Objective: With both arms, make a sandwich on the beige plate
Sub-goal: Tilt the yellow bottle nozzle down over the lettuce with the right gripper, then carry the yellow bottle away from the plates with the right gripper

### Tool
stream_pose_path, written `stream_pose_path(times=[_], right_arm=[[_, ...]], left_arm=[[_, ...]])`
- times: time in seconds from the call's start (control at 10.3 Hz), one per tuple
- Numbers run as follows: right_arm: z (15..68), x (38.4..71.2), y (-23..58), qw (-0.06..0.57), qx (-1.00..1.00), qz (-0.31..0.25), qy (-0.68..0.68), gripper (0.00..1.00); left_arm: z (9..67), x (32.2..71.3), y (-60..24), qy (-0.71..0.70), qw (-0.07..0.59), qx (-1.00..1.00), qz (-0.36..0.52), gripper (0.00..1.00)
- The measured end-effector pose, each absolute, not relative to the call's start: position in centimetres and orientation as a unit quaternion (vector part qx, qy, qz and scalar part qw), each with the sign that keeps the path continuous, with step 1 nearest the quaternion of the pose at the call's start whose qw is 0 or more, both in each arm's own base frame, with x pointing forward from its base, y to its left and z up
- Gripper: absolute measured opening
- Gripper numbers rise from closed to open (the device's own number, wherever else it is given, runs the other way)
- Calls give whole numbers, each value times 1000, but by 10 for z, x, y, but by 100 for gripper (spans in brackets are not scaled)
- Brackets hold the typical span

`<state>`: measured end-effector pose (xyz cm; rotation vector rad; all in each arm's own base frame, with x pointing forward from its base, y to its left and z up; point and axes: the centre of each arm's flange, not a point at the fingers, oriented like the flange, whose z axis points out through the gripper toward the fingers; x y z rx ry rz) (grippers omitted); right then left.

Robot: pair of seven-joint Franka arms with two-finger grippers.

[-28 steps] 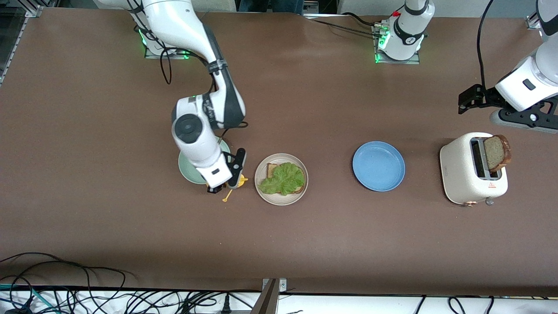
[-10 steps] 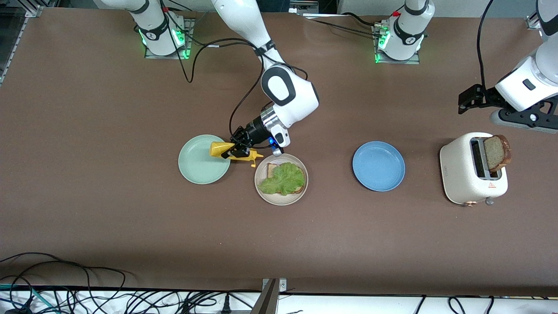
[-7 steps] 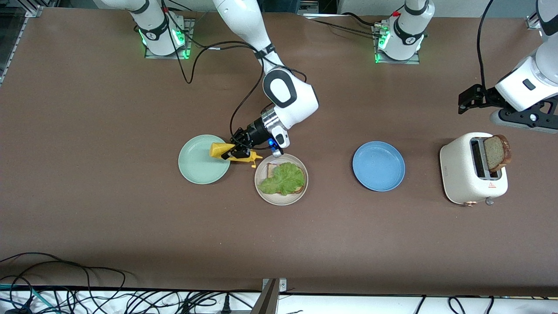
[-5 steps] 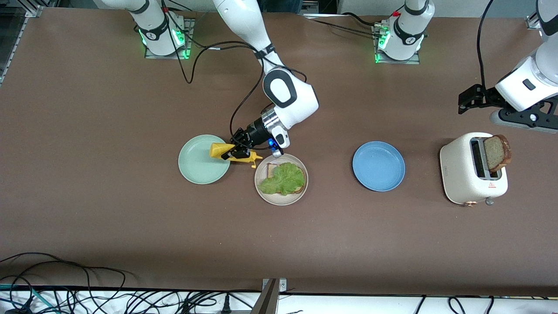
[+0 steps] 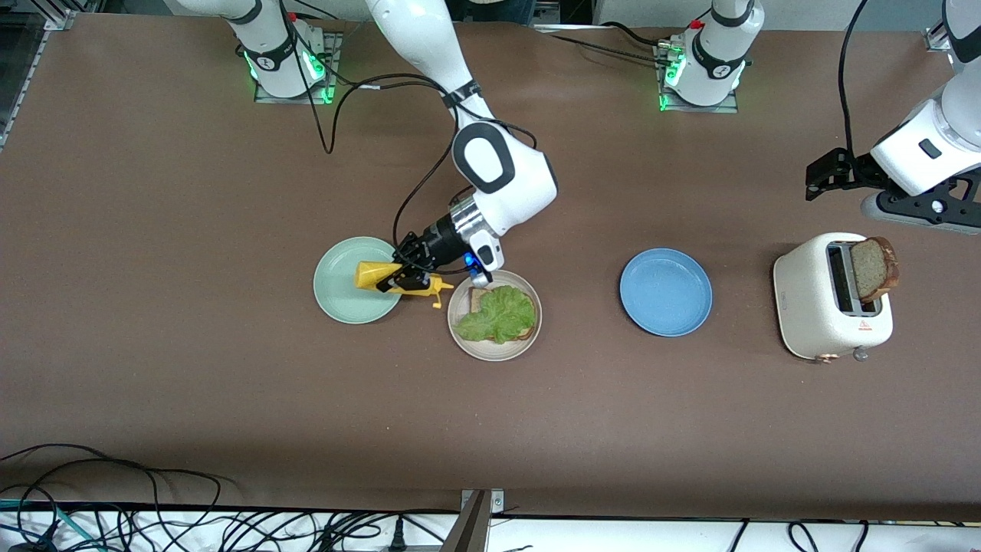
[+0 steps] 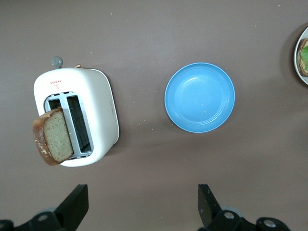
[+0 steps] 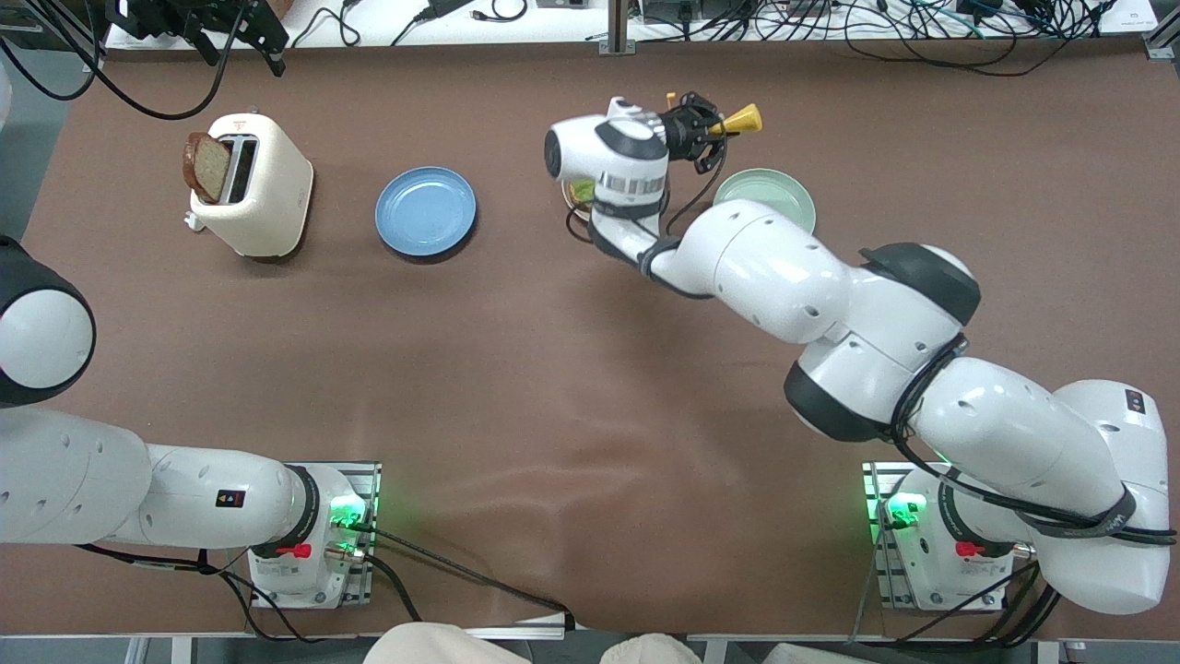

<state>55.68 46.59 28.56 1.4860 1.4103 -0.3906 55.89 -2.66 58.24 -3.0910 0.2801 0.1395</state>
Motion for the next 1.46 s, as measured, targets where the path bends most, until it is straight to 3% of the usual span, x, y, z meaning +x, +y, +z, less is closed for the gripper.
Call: stream_pose_path(times=[0.39,0.88,1.07,1.46], right_arm=[[364,621,378,397,686,-170,585,17],[424,693,186,137,802,-122,569,17],[433,698,97,33,827,-96,552,17],[422,678,1,-152,841,-54,517,17]], left_arm=[[582,559,-27,90,17,-995,45,100],[582,559,-26,89,17,-995,45,100],[582,559,-25,89,17,-995,45,100],[582,559,-14,79,17,-996,45,100]])
